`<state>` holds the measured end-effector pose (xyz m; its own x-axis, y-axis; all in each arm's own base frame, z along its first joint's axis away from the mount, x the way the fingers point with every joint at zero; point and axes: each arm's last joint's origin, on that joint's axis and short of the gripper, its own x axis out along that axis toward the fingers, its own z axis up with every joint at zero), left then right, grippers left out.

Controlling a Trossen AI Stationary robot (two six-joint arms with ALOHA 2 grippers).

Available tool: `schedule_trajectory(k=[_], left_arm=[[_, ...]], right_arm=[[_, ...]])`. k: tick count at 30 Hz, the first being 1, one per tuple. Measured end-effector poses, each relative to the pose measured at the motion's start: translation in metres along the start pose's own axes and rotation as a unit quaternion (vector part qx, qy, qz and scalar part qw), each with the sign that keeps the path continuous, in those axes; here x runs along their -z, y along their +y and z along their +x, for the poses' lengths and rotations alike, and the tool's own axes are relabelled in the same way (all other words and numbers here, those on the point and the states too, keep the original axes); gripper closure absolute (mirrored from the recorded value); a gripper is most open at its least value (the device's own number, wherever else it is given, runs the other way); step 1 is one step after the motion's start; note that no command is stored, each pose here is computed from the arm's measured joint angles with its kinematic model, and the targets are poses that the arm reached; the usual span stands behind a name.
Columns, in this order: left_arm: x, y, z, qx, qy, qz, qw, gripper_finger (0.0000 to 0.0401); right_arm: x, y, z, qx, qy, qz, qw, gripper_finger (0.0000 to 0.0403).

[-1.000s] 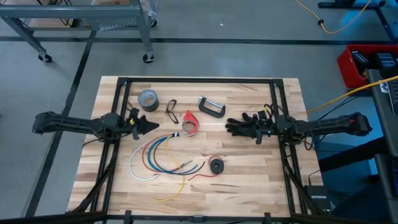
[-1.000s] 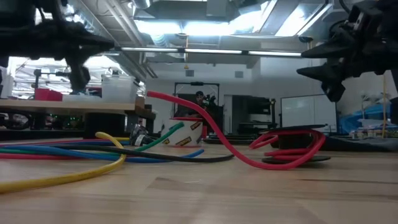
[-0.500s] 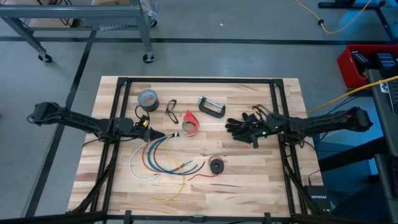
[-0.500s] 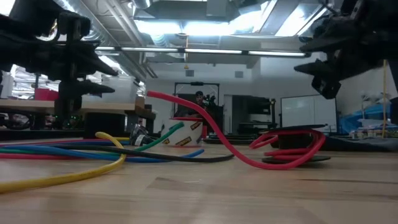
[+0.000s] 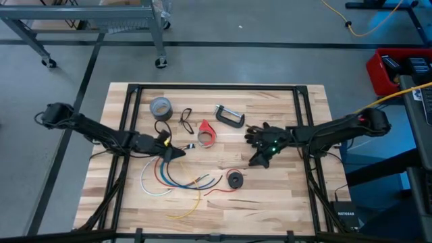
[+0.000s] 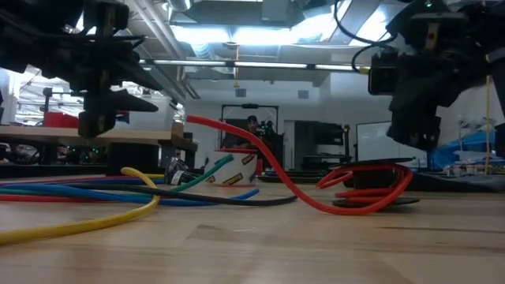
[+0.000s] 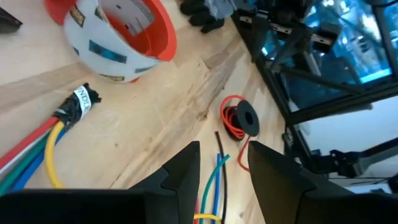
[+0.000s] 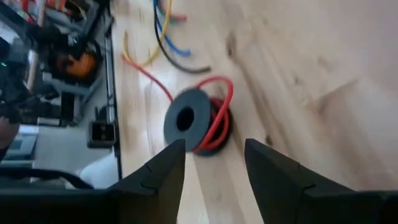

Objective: Coil cords
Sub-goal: Uncoil the orange wire from the spool

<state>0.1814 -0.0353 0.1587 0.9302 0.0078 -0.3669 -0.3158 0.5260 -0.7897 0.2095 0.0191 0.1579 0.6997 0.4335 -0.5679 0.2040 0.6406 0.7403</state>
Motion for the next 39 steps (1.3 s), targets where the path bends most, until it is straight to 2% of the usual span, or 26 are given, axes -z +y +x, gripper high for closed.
schedule_trajectory(k=[6,10,18,28,39], left_arm=[[0.008,-0.008,0.016,0.013,0.005,0.005,1.0,0.0274],[0.012,-0.013,0.027,0.03,0.002,0.007,1.0,0.0274],[0.02,-0.023,0.056,0.011,0.02,0.017,1.0,0.0274],[0.033,-0.037,0.085,0.005,0.039,0.027,0.999,0.0274],[0.036,-0.043,0.09,0.015,0.041,0.029,0.999,0.0274]], right_arm=[[0.011,0.008,0.018,0.006,0.043,-0.005,0.999,0.0233],[0.014,0.018,0.026,0.012,0.044,-0.004,0.999,0.0233],[0.017,0.034,0.044,0.045,0.021,-0.016,0.999,0.0233],[0.018,0.029,0.063,0.075,0.039,-0.002,0.996,0.0233],[0.014,0.033,0.067,0.048,0.019,-0.008,0.999,0.0233]])
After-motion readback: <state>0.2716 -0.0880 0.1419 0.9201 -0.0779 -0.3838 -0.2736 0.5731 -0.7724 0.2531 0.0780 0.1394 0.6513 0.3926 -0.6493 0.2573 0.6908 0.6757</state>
